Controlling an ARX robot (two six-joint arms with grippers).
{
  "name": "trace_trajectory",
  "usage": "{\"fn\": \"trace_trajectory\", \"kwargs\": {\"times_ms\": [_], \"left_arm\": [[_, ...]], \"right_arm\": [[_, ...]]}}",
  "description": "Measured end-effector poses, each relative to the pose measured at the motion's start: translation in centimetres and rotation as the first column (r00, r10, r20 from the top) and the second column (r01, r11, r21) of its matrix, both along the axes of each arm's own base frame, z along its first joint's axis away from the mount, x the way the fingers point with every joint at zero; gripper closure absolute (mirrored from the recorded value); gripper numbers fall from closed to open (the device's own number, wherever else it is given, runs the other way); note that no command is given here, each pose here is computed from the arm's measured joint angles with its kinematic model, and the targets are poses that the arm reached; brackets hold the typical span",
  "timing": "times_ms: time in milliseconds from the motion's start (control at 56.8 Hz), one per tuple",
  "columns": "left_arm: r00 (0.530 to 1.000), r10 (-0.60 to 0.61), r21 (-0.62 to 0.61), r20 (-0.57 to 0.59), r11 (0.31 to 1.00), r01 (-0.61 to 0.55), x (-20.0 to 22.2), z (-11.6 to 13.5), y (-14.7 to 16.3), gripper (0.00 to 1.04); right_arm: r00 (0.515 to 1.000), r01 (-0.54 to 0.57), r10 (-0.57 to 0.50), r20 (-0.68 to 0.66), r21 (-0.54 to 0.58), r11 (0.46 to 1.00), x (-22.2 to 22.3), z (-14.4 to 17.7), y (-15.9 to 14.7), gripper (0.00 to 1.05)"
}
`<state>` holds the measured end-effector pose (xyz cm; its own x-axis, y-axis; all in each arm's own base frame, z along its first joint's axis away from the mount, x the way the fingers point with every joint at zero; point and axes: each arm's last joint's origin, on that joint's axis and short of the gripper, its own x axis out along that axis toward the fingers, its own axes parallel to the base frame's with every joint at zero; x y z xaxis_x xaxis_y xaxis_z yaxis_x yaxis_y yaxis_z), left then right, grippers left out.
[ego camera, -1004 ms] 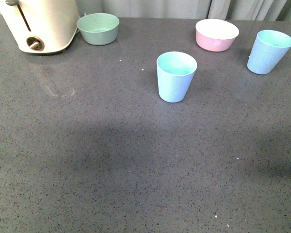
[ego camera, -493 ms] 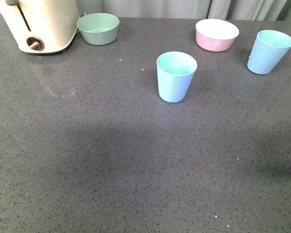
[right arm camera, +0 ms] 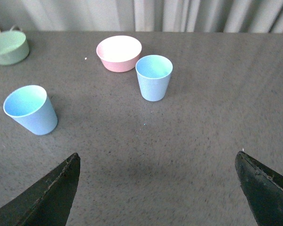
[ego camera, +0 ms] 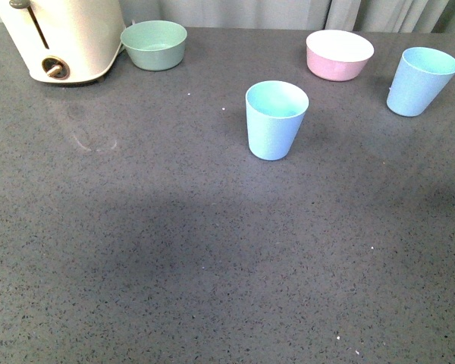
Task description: Stack blue cups with both arms
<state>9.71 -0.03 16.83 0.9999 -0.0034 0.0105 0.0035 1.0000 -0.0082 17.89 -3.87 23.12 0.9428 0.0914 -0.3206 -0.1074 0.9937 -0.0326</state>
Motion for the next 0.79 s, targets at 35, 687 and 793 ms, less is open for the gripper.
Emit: {"fn": "trace_trajectory", "kwargs": {"times_ms": [35, 687, 793], "left_arm": [[1.000, 0.000, 0.002, 0.000, 1.000, 0.000, 0.0, 0.0, 0.0, 0.09], [1.000, 0.000, 0.001, 0.000, 1.000, 0.000, 0.0, 0.0, 0.0, 0.09], [1.000, 0.000, 0.001, 0.000, 1.000, 0.000, 0.0, 0.0, 0.0, 0.09]], "right_arm": [[0.998, -0.036, 0.034, -0.046, -0.048, 0.998, 1.7, 0.1, -0.3, 0.09], [0.857, -0.421, 0.268, -0.441, -0.297, 0.857, 23.4, -3.9, 0.1, 0.09], [0.840, -0.459, 0.294, -0.455, -0.309, 0.833, 25.3, -4.3, 1.1, 0.09]]}}
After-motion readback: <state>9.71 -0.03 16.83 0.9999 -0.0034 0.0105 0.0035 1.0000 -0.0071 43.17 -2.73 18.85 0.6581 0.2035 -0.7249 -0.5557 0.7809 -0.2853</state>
